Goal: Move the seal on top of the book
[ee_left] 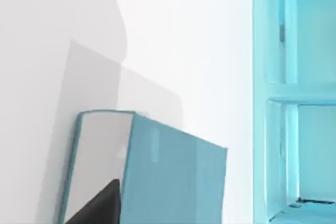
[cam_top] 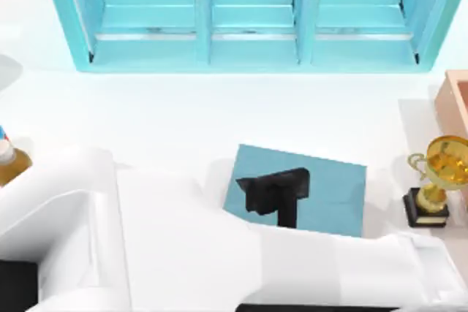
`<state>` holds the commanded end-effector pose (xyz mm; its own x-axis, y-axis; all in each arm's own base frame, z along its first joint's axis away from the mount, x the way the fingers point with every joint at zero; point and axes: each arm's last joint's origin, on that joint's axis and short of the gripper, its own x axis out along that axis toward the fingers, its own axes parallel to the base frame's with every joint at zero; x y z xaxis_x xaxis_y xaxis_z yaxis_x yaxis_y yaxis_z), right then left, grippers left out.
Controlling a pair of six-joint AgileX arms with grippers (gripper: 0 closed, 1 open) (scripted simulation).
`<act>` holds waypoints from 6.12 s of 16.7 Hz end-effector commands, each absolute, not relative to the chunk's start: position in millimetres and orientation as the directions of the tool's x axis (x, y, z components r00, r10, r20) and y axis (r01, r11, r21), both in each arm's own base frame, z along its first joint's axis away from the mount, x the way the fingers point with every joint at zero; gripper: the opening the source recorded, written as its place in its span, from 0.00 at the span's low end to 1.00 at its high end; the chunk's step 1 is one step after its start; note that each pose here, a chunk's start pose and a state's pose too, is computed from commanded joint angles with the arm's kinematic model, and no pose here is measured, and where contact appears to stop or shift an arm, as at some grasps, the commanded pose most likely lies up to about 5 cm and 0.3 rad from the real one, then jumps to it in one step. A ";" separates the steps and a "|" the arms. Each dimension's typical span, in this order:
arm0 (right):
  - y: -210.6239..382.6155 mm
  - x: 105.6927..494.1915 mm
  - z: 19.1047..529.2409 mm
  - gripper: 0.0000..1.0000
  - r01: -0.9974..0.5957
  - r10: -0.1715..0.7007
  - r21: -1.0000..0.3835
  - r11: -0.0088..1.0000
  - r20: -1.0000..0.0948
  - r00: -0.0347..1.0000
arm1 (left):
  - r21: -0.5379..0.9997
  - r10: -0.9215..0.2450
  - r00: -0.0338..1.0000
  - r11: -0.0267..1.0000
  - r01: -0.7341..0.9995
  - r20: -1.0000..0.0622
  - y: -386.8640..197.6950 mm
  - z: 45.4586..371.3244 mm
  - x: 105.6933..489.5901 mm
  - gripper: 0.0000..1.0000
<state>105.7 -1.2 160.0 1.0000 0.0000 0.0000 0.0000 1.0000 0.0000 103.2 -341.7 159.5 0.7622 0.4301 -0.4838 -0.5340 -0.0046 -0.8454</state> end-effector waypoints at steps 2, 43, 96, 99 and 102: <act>-1.2 105.7 160.0 1.00 0.000 0.000 0.000 1.000 0.000 1.000 | -0.768 0.452 0.680 -0.017 -0.641 -0.577 -317.4 179.5 134.0 1.00; -5.8 115.8 197.7 1.00 0.029 -0.040 -0.046 0.999 -0.250 0.967 | 0.000 0.000 1.000 1.000 0.000 0.000 -1.2 160.0 105.7 1.00; -96.5 336.3 142.2 0.25 0.009 -0.003 -0.003 1.000 -1.000 0.007 | 0.000 0.000 1.000 1.000 0.000 0.000 -1.2 160.0 105.7 1.00; -96.5 336.3 142.2 0.02 0.009 -0.003 -0.003 1.000 -1.000 0.007 | 0.000 0.000 1.000 1.000 0.000 0.000 -1.2 160.0 105.7 1.00; -96.5 336.3 142.2 0.00 0.009 -0.003 -0.003 1.000 -1.000 0.007 | 0.000 0.000 1.000 1.000 0.000 0.000 -1.2 160.0 105.7 1.00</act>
<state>336.3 -96.5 142.2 0.0073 -0.0030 -1.0000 0.0087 1.0000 -0.0030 105.7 -1.2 160.0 1.0000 0.0000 0.0000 0.0000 1.0000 0.0000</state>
